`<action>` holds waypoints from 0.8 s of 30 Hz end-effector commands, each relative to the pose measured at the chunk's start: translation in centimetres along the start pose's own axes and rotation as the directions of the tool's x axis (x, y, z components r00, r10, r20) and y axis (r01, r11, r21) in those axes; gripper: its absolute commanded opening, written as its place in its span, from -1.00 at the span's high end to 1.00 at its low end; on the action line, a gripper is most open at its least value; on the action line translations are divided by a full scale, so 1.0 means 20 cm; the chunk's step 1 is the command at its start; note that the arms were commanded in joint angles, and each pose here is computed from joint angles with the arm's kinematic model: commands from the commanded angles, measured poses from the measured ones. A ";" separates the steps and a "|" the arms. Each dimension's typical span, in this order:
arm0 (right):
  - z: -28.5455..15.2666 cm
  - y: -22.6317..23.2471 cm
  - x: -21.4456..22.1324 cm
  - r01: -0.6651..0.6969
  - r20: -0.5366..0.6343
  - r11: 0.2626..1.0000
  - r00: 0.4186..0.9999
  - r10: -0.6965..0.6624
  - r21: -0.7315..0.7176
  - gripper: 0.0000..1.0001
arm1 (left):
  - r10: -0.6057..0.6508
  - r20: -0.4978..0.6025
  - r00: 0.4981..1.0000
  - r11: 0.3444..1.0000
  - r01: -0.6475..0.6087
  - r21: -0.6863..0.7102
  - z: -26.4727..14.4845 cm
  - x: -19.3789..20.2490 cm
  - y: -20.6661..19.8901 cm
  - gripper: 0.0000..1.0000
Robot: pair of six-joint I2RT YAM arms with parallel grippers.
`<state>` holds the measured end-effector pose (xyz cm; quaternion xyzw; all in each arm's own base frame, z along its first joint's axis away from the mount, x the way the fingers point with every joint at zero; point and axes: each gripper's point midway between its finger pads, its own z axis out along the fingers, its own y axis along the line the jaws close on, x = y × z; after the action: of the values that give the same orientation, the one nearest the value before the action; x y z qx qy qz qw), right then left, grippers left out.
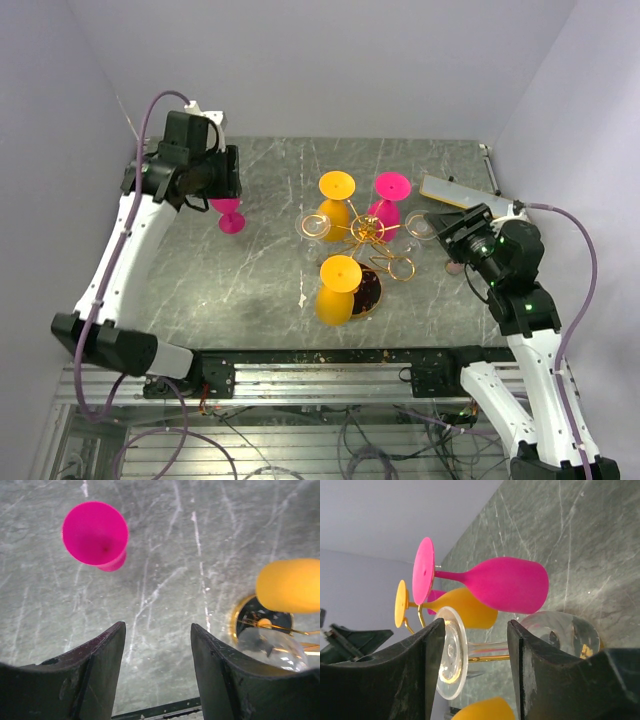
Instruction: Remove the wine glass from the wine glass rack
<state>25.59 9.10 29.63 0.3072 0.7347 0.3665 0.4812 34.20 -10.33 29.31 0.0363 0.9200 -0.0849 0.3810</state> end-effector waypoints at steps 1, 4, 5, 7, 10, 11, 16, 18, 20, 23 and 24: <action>-0.01 -0.01 0.01 0.034 -0.014 0.999 0.999 -0.034 0.006 -0.01 | -0.045 0.091 0.995 0.987 0.030 0.156 -0.11 -0.04 -0.15 -0.30; -0.01 -0.04 0.01 0.055 -0.012 0.998 0.998 -0.055 0.035 0.08 | -0.066 0.119 0.991 0.981 0.042 0.192 -0.17 -0.04 -0.18 -0.31; -0.01 -0.04 0.00 0.063 -0.013 0.997 0.998 -0.063 0.043 0.12 | -0.071 0.125 0.990 0.978 0.044 0.206 -0.19 -0.04 -0.19 -0.30; -0.02 -0.05 0.00 0.073 -0.018 0.996 0.997 -0.072 0.054 0.19 | -0.074 0.135 0.988 0.971 0.041 0.236 -0.21 -0.04 -0.21 -0.30; -0.02 -0.04 0.00 0.094 -0.026 0.994 0.995 -0.092 0.056 0.38 | -0.071 0.139 0.988 0.971 0.037 0.235 -0.23 -0.04 -0.21 -0.30; -0.02 -0.04 0.00 0.100 -0.030 0.993 0.995 -0.098 0.062 0.41 | -0.071 0.139 0.988 0.972 0.037 0.233 -0.24 -0.04 -0.21 -0.30; -0.03 -0.03 -0.02 0.145 -0.038 0.986 0.989 -0.142 0.077 0.57 | -0.072 0.152 0.986 0.971 0.034 0.237 -0.27 -0.05 -0.21 -0.31; -0.04 -0.02 -0.03 0.162 -0.037 0.983 0.986 -0.160 0.080 0.68 | -0.073 0.154 0.985 0.972 0.036 0.233 -0.27 -0.04 -0.21 -0.30; -0.04 -0.05 -0.03 0.171 -0.042 0.979 0.985 -0.168 0.107 0.72 | -0.071 0.151 0.986 0.972 0.034 0.232 -0.27 -0.04 -0.21 -0.31; -0.07 0.01 -0.07 0.189 -0.026 0.977 0.982 -0.188 0.094 0.79 | -0.072 0.146 0.987 0.972 0.036 0.232 -0.27 -0.03 -0.20 -0.30; -0.08 0.01 -0.08 0.192 -0.024 0.977 0.981 -0.191 0.095 0.79 | -0.074 0.147 0.986 0.972 0.038 0.233 -0.28 -0.03 -0.20 -0.30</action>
<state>25.17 8.59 30.81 0.2625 0.7703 0.3180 0.4864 30.75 -12.73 33.00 0.0412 0.8824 -0.1847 0.4308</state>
